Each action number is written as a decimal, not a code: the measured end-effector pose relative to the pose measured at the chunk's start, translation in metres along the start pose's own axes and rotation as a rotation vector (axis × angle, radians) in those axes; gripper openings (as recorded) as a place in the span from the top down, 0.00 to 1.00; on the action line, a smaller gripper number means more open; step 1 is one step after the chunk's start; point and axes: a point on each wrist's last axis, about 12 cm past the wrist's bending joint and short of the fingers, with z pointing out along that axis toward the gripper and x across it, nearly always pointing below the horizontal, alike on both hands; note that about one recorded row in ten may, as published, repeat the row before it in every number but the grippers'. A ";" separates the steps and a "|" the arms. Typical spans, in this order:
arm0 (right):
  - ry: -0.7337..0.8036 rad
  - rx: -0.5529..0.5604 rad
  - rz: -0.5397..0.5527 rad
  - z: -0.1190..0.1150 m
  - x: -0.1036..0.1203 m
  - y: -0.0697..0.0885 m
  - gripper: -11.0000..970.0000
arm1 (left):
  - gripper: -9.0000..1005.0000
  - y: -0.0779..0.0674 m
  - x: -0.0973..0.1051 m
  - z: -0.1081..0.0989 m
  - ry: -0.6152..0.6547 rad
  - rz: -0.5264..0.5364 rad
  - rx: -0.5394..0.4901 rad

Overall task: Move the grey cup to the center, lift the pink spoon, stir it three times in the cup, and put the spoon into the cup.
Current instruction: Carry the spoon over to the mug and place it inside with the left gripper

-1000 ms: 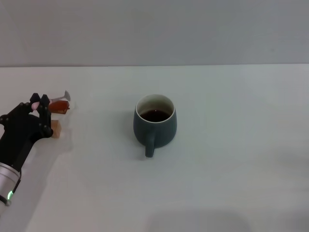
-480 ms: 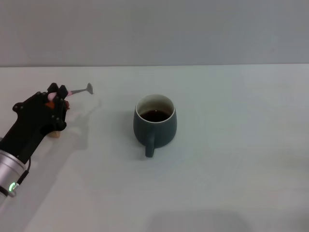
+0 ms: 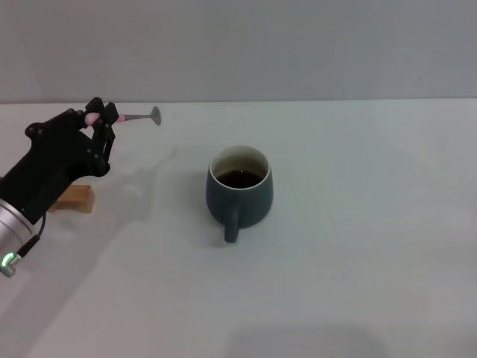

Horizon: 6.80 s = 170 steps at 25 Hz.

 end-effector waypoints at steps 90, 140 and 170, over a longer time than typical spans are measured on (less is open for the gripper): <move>0.089 0.294 0.012 -0.004 0.012 -0.049 0.99 | 0.85 -0.058 0.014 0.034 0.219 0.136 0.202; 0.093 0.289 0.007 -0.006 0.013 -0.049 0.99 | 0.85 -0.076 0.001 0.067 0.185 0.205 0.247; 0.091 0.284 0.014 -0.004 0.012 -0.048 0.99 | 0.85 -0.071 0.002 0.054 0.210 0.232 0.187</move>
